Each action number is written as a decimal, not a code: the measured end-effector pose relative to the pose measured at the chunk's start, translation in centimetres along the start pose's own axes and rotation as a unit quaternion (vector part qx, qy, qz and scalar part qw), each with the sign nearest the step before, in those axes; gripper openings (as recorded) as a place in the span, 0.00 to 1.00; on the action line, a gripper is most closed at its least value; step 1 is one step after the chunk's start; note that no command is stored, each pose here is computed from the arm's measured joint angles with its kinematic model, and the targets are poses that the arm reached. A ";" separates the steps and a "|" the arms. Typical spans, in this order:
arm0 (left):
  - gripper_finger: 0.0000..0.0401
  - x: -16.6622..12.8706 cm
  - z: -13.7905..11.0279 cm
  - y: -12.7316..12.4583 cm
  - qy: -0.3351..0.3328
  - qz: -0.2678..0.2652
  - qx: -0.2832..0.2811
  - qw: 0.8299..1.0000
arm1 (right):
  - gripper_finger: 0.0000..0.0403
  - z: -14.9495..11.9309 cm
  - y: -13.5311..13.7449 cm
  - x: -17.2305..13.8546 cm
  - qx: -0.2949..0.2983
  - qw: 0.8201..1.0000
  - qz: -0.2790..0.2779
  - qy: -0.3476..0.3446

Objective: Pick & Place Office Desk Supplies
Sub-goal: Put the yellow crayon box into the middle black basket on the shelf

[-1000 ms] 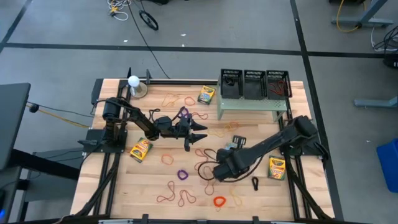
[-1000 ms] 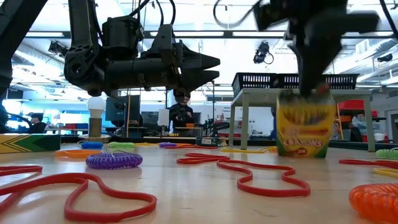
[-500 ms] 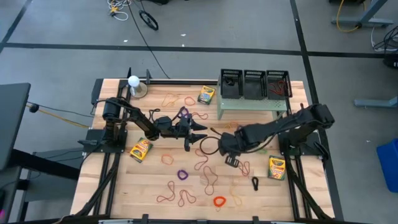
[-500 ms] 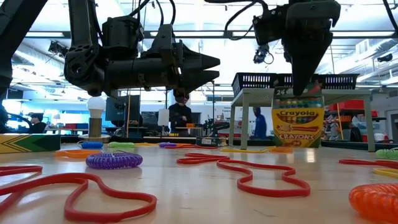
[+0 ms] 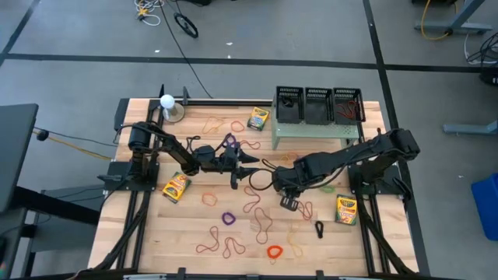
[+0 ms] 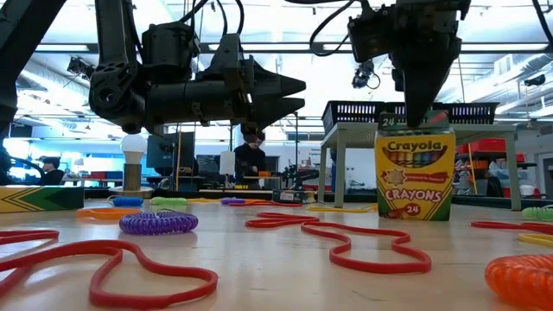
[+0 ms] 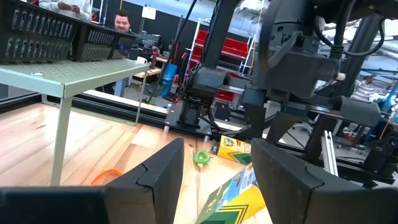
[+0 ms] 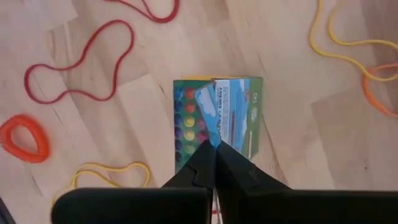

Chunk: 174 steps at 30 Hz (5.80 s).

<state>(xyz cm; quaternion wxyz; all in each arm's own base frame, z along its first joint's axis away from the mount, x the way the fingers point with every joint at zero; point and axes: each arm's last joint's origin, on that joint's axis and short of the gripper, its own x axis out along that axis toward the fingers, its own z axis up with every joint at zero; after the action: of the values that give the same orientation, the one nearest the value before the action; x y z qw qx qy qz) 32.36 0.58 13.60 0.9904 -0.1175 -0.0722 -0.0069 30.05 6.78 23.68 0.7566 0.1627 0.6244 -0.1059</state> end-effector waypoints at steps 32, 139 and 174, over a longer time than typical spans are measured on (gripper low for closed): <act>0.49 0.0 0.0 0.0 0.000 0.000 0.000 1.000 | 0.08 0.3 -1.1 0.0 0.018 0.999 -0.038 -0.001; 0.49 0.0 0.0 0.0 0.000 0.000 0.000 1.000 | 0.01 0.6 -3.7 0.1 0.037 0.984 0.171 0.009; 0.49 0.0 0.0 0.0 0.000 0.000 0.000 1.000 | 0.12 0.8 -4.0 1.3 0.032 0.991 0.131 0.016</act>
<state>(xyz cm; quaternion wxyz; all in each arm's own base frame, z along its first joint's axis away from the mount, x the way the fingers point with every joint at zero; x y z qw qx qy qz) 32.36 0.58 13.61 0.9904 -0.1174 -0.0722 -0.0069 29.61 2.80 22.05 0.7485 0.2686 0.6059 -0.0230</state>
